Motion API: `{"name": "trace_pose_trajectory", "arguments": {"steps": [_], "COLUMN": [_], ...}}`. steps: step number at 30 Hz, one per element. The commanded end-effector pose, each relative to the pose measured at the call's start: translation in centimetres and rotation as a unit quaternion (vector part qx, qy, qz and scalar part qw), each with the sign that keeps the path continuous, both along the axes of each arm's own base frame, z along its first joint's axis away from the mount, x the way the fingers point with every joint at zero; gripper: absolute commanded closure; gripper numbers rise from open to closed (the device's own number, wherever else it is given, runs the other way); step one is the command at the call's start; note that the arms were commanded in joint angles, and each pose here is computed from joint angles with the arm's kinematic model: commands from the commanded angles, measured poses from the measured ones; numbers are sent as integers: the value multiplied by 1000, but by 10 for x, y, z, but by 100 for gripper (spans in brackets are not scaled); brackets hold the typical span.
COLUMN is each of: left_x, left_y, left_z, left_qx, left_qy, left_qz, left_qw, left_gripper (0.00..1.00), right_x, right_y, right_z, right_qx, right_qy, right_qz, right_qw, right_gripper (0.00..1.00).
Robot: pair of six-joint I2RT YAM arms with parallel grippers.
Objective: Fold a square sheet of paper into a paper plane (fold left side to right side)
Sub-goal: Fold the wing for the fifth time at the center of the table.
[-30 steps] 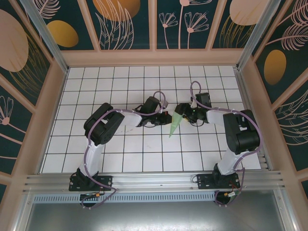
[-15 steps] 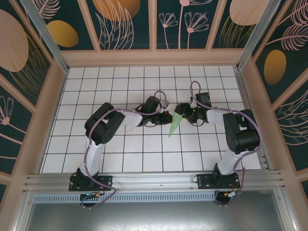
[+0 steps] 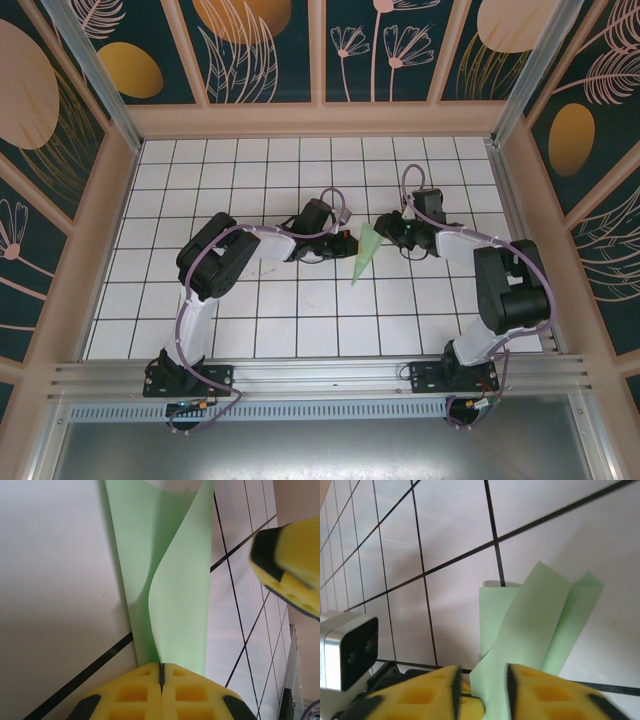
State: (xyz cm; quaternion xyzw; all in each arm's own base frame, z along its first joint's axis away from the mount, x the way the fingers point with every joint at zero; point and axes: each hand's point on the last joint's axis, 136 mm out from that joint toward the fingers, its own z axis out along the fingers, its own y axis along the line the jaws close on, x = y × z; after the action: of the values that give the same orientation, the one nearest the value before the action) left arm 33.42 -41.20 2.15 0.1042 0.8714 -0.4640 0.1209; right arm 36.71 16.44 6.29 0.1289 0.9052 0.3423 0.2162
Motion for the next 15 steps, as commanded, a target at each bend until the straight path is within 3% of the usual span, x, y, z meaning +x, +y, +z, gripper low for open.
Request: {"name": "trace_pose_trajectory", "arguments": {"steps": [1,15], "left_x": [1,2], "left_y": [8,8], "left_z": [-31,-37], "left_qx": [37,50], "left_qy": [13,12], "left_qz": [7,2], "left_qw": [999,999], "left_gripper": [100,100], "right_x": [4,-2], "right_y": [18,14], "right_z": [-2,-35], "right_qx": [14,-50], "right_qy": [-2,40], "right_qz": [24,29], "right_qw": [1000,998], "right_gripper": [78,81]}}
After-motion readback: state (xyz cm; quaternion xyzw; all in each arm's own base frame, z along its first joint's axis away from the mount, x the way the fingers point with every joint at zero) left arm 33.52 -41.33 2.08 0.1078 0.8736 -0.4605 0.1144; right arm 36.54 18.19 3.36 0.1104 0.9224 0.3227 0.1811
